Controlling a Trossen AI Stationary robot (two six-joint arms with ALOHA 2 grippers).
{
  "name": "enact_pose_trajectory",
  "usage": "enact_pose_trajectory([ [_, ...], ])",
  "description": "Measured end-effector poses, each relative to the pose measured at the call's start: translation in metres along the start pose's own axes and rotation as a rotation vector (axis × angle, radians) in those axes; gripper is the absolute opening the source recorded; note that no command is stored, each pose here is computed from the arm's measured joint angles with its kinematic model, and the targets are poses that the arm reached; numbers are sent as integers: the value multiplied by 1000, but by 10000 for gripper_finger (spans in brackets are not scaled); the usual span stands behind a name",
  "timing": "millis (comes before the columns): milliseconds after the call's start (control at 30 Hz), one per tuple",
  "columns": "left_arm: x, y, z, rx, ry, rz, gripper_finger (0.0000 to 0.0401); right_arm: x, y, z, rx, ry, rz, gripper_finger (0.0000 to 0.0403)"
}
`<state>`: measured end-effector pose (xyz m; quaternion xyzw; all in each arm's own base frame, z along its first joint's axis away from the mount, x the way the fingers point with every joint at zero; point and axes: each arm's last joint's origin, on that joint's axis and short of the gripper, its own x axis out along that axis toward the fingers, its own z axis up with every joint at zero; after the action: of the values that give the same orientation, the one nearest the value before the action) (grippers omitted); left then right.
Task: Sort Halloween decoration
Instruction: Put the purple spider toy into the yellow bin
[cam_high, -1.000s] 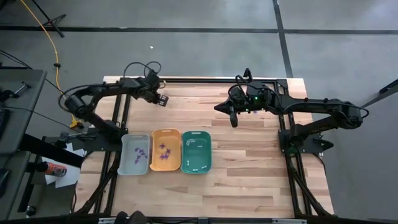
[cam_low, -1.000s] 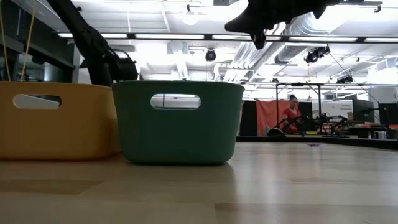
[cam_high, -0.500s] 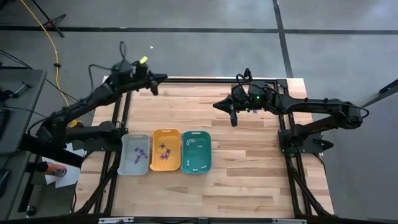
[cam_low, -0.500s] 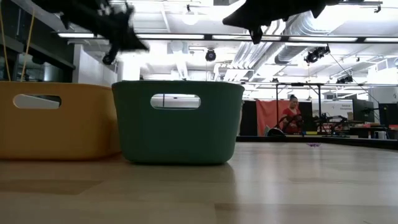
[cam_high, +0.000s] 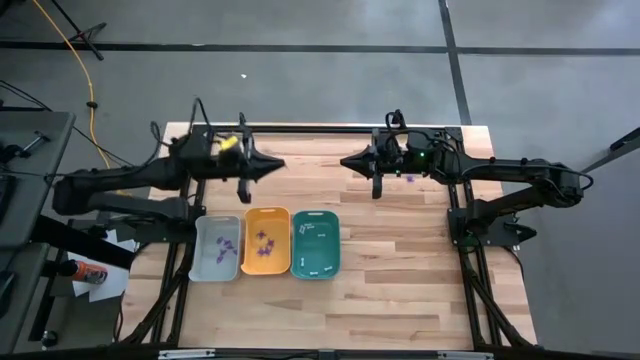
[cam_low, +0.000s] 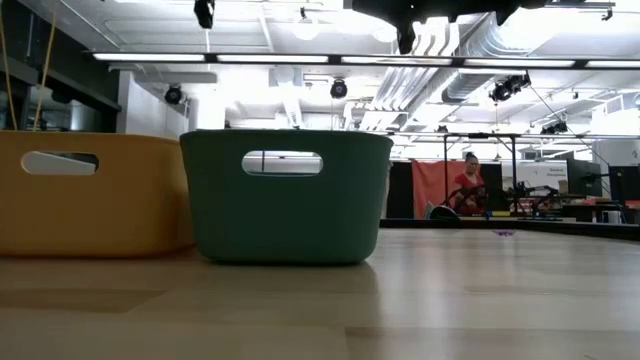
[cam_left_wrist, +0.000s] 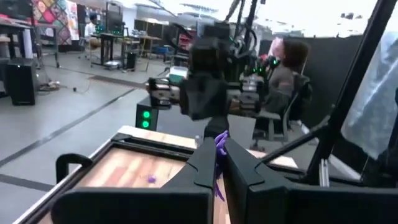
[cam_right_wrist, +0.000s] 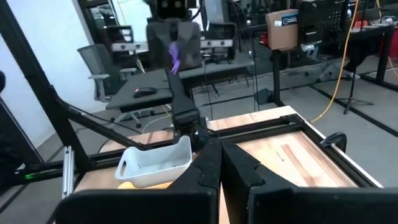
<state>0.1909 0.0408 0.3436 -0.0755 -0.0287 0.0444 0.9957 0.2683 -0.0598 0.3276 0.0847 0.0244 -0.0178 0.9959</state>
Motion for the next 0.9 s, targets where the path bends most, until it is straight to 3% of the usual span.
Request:
enact_pose_trajectory([
  [200, 13, -16, -5, 12, -25, 5, 0, 1, 8, 0, -6, -8, 41, 0],
  [367, 13, -16, -4, 61, -35, 18, 0, 2, 12, 0, -14, -7, 58, 0],
  [900, 13, -14, -4, 54, -38, 26, 0, 2, 12, 0, -15, -7, 58, 0],
])
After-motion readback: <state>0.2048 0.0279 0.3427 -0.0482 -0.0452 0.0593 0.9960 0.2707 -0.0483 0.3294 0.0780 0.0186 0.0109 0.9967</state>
